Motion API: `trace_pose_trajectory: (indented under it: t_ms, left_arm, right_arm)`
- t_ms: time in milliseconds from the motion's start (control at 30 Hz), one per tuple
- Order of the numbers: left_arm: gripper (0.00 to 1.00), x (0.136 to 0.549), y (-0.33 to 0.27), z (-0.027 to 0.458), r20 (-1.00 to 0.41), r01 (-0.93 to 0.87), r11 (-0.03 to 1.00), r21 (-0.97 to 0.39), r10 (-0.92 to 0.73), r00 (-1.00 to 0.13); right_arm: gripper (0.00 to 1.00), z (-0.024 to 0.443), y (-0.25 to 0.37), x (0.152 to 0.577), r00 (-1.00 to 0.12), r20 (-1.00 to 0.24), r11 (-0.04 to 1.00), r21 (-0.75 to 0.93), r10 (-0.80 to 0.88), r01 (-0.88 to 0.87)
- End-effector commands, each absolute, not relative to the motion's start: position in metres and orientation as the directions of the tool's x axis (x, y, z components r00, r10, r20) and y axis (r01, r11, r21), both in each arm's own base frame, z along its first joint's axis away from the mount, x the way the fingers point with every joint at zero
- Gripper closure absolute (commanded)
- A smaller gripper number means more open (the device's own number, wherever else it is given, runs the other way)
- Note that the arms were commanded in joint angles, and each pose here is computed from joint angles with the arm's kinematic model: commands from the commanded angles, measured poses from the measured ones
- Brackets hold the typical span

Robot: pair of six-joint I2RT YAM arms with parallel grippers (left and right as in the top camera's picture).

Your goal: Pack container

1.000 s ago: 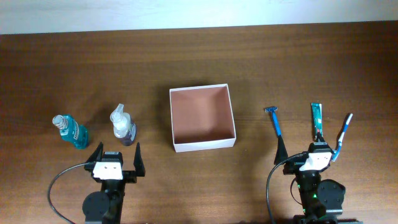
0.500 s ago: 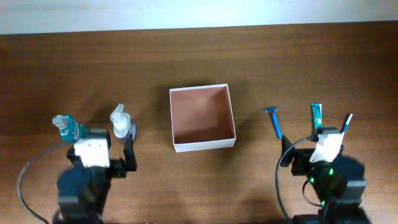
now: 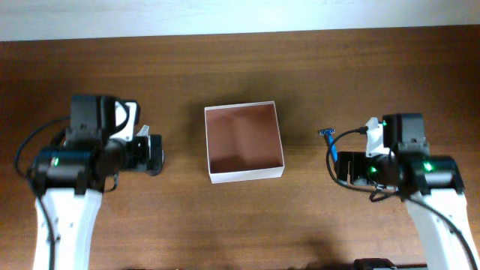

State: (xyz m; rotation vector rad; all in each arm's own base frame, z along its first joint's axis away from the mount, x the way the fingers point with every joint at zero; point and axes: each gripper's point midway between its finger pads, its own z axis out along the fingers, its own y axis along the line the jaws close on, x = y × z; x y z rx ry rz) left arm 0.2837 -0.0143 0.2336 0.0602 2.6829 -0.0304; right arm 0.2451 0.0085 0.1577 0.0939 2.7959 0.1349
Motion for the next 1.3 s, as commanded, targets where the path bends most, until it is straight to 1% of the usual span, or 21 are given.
trace_pose_trajectory:
  t_ms: [0,133,233,300,500,633,667,767,800,833,867,900,967,1100,1133,1167,1267]
  left_arm:
    - [0.00,0.301,-0.017,0.219,-0.399,0.044,0.999,-0.031,0.028,-0.917]
    - [0.00,0.318,-0.015,0.197,-0.353,0.038,0.999,-0.020,0.029,-0.935]
    - [0.00,0.328,-0.006,0.180,-0.317,0.023,0.999,0.037,0.034,-0.948]
    - [0.00,0.337,-0.002,0.168,-0.294,0.049,0.997,0.067,0.067,-0.953]
    - [0.01,0.342,0.011,0.140,-0.217,0.026,0.997,0.068,0.040,-0.975]
    - [0.01,0.344,0.017,0.132,-0.200,0.023,0.998,0.067,0.036,-0.979]
    - [0.02,0.345,0.017,0.132,-0.200,0.023,0.998,0.066,0.036,-0.979]
    - [0.11,0.347,0.014,0.133,-0.211,0.026,0.999,0.048,0.036,-0.977]
    - [0.20,0.348,0.014,0.133,-0.214,0.026,0.999,0.048,0.036,-0.976]
    - [0.26,0.348,0.014,0.133,-0.216,0.026,0.999,0.048,0.036,-0.976]
    - [0.36,0.348,0.013,0.133,-0.216,0.027,0.999,0.043,0.036,-0.976]
    - [0.39,0.348,0.011,0.133,-0.217,0.030,0.999,0.030,0.036,-0.975]
    - [0.44,0.349,0.007,0.133,-0.222,0.035,0.999,0.007,0.036,-0.974]
    - [0.51,0.350,0.007,0.133,-0.223,0.035,0.999,0.007,0.036,-0.974]
    - [0.56,0.350,0.007,0.133,-0.223,0.035,0.999,0.007,0.036,-0.974]
    - [0.56,0.350,0.007,0.133,-0.223,0.035,0.999,0.007,0.036,-0.974]
    - [0.64,0.350,0.007,0.133,-0.225,0.035,0.999,0.007,0.036,-0.974]
  right_arm:
    - [0.01,0.151,0.009,0.249,-0.954,-0.284,0.991,0.114,0.094,0.063]
    - [0.01,0.146,0.009,0.250,-0.959,-0.266,0.991,0.113,0.094,0.065]
    - [0.01,0.146,0.009,0.250,-0.959,-0.266,0.991,0.113,0.094,0.065]
    - [0.01,0.146,0.009,0.250,-0.959,-0.266,0.991,0.113,0.094,0.065]
    - [0.01,0.146,0.009,0.250,-0.959,-0.266,0.991,0.113,0.093,0.065]
    - [0.01,0.146,0.009,0.250,-0.959,-0.266,0.991,0.113,0.093,0.065]
    - [0.01,0.146,0.009,0.250,-0.959,-0.266,0.991,0.113,0.093,0.065]
    - [0.01,0.146,0.008,0.250,-0.959,-0.267,0.992,0.109,0.093,0.066]
    - [0.01,0.146,0.008,0.250,-0.959,-0.267,0.992,0.107,0.093,0.067]
    - [0.01,0.146,0.008,0.250,-0.959,-0.267,0.992,0.106,0.093,0.067]
    - [0.01,0.146,0.008,0.250,-0.959,-0.267,0.992,0.107,0.094,0.067]
    - [0.01,0.146,0.008,0.250,-0.959,-0.267,0.992,0.106,0.093,0.067]
    - [0.01,0.146,0.008,0.250,-0.959,-0.267,0.992,0.107,0.093,0.067]
    - [0.01,0.146,0.008,0.250,-0.959,-0.267,0.992,0.107,0.094,0.067]
    - [0.01,0.146,0.008,0.250,-0.959,-0.267,0.992,0.106,0.093,0.067]
    - [0.01,0.146,0.008,0.250,-0.959,-0.267,0.992,0.106,0.093,0.067]
    - [0.01,0.146,0.008,0.250,-0.959,-0.267,0.992,0.107,0.094,0.067]
